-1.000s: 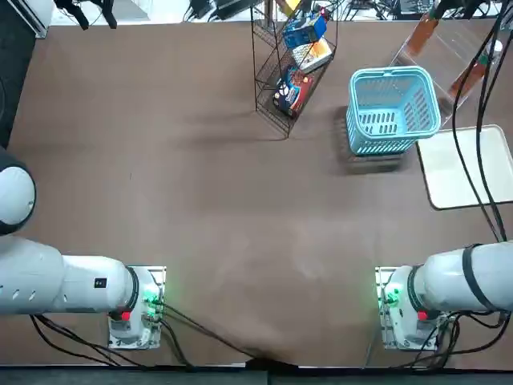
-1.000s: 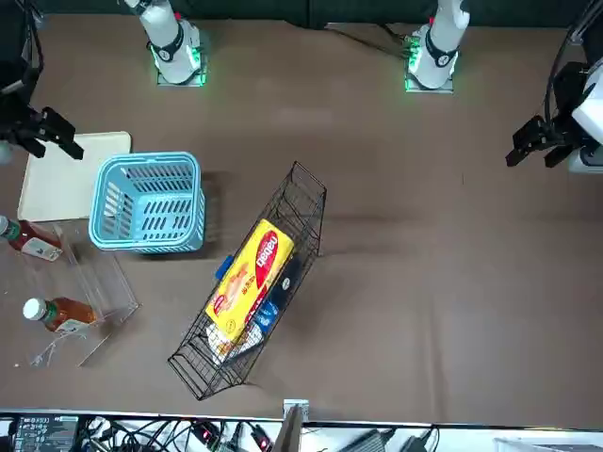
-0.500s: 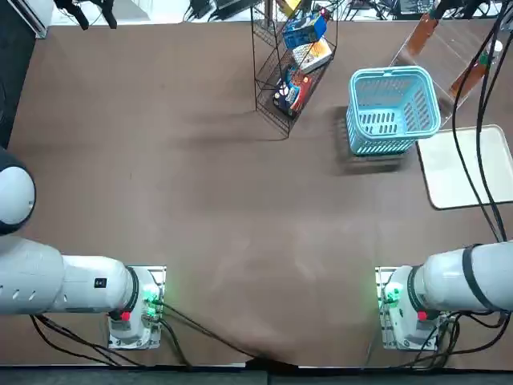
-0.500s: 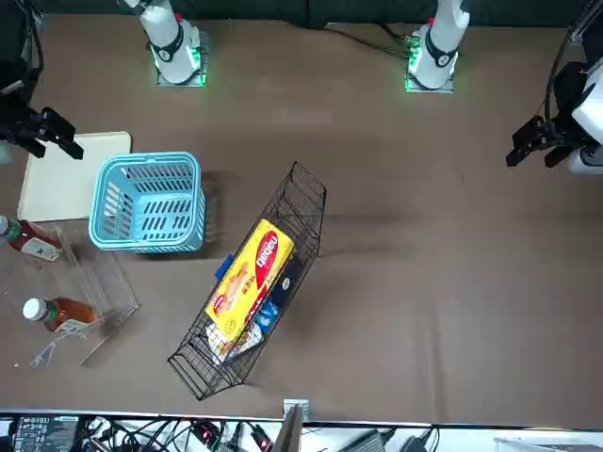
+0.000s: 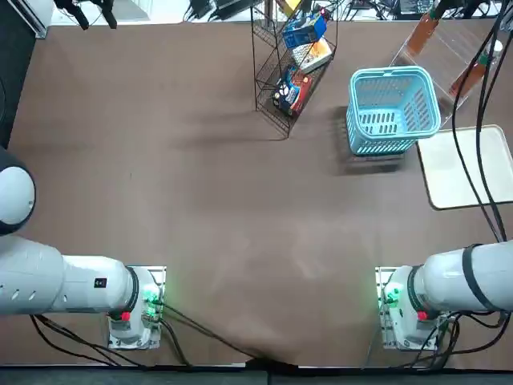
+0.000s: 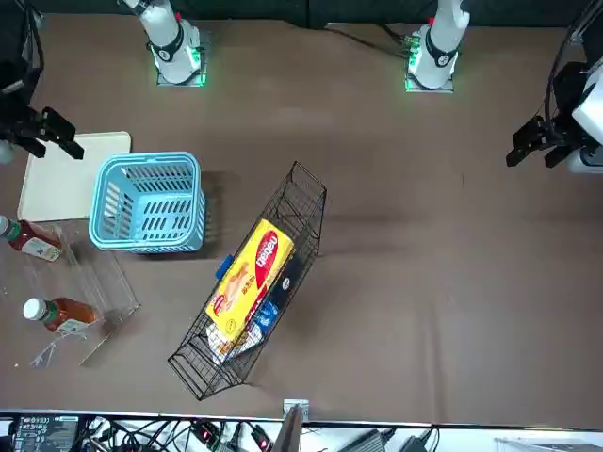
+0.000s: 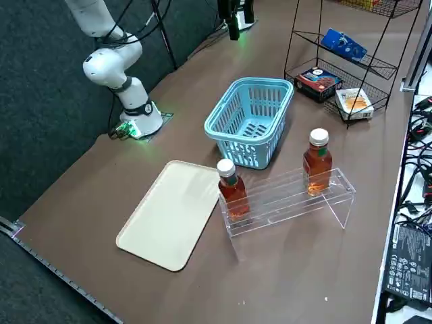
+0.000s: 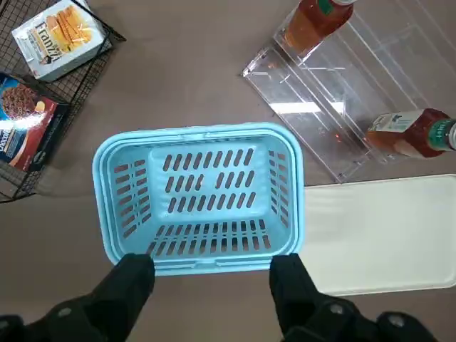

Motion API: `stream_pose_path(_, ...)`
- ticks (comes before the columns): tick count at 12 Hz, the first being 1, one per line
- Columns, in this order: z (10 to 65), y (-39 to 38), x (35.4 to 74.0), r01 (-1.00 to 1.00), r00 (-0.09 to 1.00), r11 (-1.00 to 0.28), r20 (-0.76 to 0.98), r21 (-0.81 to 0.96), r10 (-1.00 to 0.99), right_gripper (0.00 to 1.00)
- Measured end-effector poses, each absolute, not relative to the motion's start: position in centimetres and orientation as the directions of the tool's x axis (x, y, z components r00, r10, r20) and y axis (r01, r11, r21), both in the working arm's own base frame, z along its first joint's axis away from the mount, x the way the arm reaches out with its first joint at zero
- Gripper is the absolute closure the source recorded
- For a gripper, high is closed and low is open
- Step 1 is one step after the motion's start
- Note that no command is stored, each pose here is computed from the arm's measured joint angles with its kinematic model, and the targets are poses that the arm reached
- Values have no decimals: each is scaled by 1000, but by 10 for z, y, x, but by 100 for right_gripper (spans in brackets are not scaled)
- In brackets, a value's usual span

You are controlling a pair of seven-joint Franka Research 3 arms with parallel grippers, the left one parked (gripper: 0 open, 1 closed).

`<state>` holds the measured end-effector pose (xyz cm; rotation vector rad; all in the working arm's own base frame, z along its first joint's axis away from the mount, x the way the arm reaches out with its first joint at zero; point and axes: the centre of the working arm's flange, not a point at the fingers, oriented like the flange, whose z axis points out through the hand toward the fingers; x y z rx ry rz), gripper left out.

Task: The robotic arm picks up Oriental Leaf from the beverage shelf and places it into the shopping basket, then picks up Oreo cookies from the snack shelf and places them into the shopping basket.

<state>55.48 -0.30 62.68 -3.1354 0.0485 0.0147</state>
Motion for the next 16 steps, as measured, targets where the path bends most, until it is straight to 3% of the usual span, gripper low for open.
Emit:
stream_pose_path(8,627,-3,556,-9,1000,-1000,-3,2,-9,0)
stream_pose_path(16,619,-61,558,227,974,-974,-15,13,226,0)
